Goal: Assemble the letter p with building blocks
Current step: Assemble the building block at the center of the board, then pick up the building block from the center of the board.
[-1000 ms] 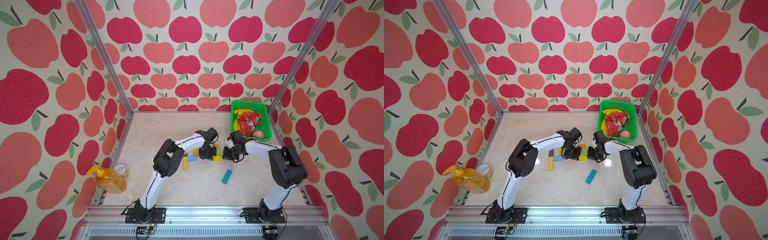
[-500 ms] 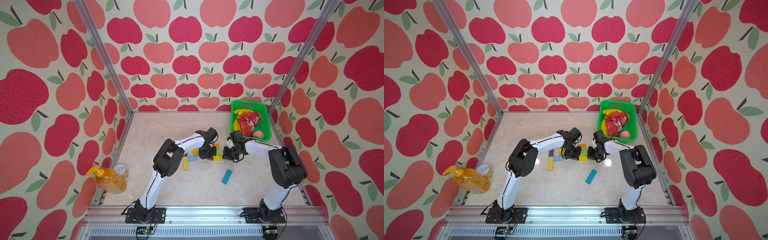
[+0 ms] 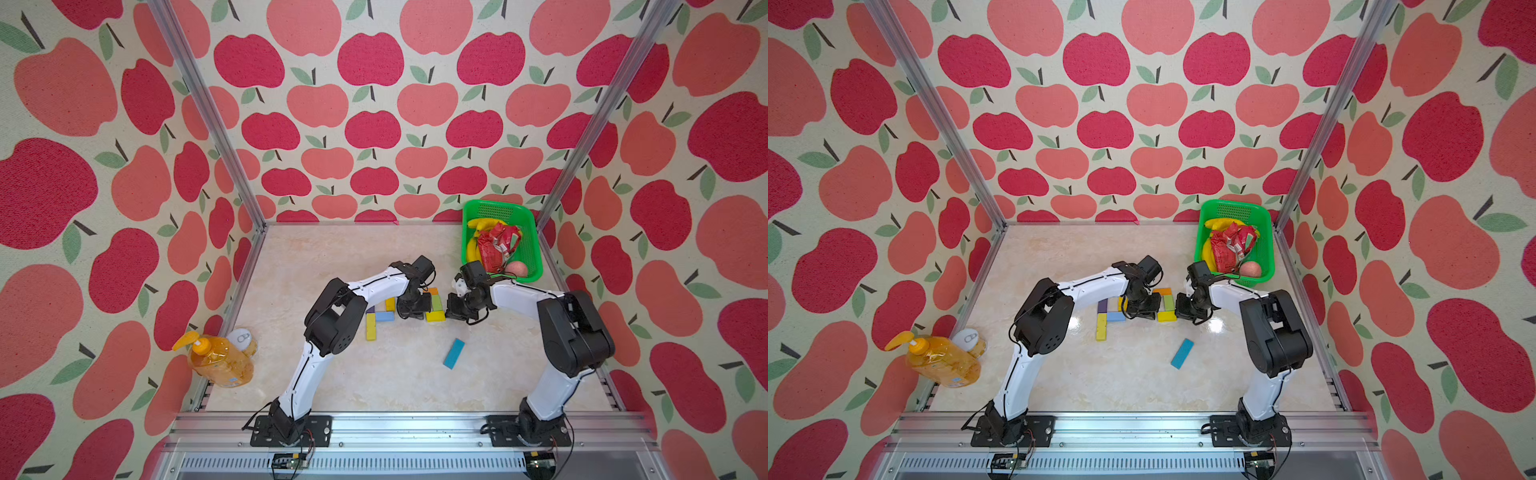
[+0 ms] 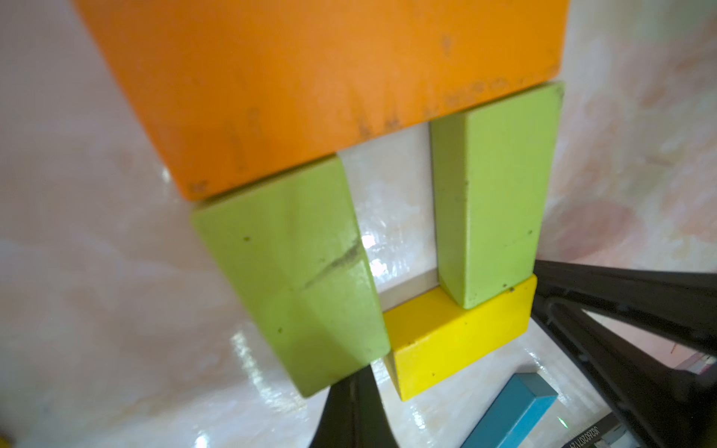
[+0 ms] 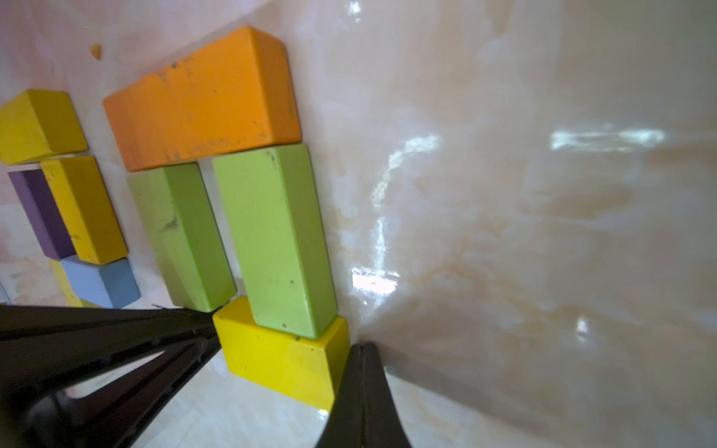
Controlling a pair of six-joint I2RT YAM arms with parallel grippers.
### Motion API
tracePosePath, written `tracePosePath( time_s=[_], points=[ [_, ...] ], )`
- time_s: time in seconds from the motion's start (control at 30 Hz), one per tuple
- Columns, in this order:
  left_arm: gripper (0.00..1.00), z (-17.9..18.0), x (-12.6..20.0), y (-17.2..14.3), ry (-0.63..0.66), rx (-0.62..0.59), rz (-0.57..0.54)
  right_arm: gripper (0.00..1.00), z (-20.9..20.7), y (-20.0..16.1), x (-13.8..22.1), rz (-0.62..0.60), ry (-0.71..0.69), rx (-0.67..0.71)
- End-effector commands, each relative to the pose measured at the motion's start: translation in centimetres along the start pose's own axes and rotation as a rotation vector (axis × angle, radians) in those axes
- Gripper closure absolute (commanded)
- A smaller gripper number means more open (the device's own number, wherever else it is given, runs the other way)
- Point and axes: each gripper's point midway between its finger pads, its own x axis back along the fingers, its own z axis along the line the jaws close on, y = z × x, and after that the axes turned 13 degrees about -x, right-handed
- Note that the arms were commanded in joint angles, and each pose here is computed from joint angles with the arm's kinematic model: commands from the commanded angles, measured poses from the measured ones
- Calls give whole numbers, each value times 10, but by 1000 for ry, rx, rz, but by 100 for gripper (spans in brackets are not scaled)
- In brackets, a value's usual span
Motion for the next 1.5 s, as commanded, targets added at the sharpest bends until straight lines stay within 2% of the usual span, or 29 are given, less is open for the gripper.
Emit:
tracePosePath(
  time_s=[0.0,0.27,0.4,0.5,0.57,0.63,0.73,0.8,0.9,1.13,1.33,1.4,1.47],
  points=[
    [100,7,9,-2,42,1,-32,100,-34,-12,2,29,-132,-30],
    [100,-28,65,3,-27,-108,-207,100,-24,2,38,-113,-115,2],
    [100,-35,95,3,-27,-141,-297,92,-19,4,61,-189,-101,17],
    [99,-31,116,4,27,-161,-378,75,-24,-4,75,-214,-109,7],
    [88,-29,128,4,52,-173,-427,63,-28,-15,78,-196,-122,-4],
    [71,-27,135,3,55,-185,-463,55,-32,-30,76,-167,-147,-13],
    [54,-27,140,2,58,-204,-476,39,-32,-54,72,-134,-184,-27],
    [46,-26,142,0,68,-210,-472,30,-28,-69,68,-116,-186,-44],
    [42,-23,144,-2,84,-219,-472,21,-23,-90,57,-84,-183,-83],
    [39,-10,165,-8,107,-214,-516,19,-26,-116,38,-49,-234,-131],
    [39,12,173,-15,121,-165,-536,20,-39,-123,22,-21,-278,-139],
    [39,19,176,-17,130,-147,-543,23,-39,-122,18,-17,-279,-134],
    [39,27,180,-18,138,-129,-548,34,-37,-123,15,-7,-270,-125]
  ],
)
